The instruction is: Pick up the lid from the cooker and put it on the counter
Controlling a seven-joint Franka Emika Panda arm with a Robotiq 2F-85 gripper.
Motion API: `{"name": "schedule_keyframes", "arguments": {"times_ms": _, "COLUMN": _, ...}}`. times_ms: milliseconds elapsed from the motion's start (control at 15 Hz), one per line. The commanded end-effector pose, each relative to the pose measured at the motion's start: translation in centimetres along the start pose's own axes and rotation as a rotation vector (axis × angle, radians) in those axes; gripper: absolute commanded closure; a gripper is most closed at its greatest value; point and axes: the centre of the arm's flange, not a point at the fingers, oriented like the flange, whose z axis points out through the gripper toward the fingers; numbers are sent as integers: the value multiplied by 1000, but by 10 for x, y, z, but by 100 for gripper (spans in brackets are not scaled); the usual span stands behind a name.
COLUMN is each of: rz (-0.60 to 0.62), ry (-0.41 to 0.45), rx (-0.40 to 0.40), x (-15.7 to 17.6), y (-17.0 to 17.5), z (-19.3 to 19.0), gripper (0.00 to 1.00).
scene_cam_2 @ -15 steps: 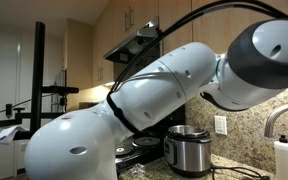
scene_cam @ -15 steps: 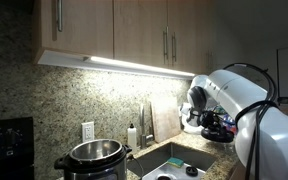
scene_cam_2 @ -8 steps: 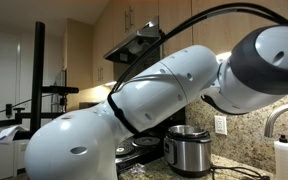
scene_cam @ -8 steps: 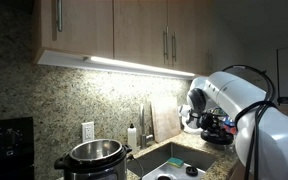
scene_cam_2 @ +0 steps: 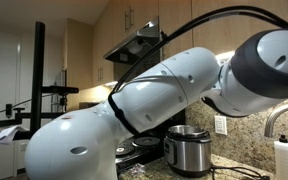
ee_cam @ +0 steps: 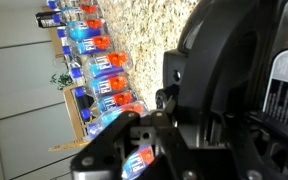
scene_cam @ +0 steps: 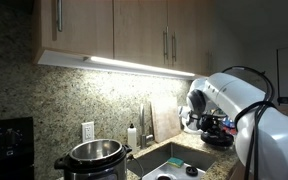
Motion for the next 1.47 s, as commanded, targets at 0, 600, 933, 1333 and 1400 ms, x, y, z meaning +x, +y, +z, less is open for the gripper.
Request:
{"name": "schedule_keyframes", "arguments": {"times_ms": 0, "rz": 42, "ry": 17, "rx": -34, "x": 10, "y": 7, "z": 1, "gripper": 96}}
{"name": "schedule_keyframes", "arguments": {"times_ms": 600, "rz": 37, "ry": 22, "rx": -45, "x": 15, "y": -16, "z": 7, "gripper": 96}}
{"name": "schedule_keyframes", "arguments": {"times_ms": 933, "rz": 35, "ry": 25, "rx": -52, "x": 17, "y": -22, "z": 9, "gripper": 96}}
{"name": "schedule_keyframes", "arguments": {"times_ms": 1333, "rz": 30, "ry": 27, "rx": -62, "x": 18, "y": -28, "z": 11, "gripper": 96}}
{"name": "schedule_keyframes", "arguments": {"times_ms": 1400, "rz": 29, "ry": 26, "rx": -62, "x": 18, "y": -29, "z": 11, "gripper": 96}}
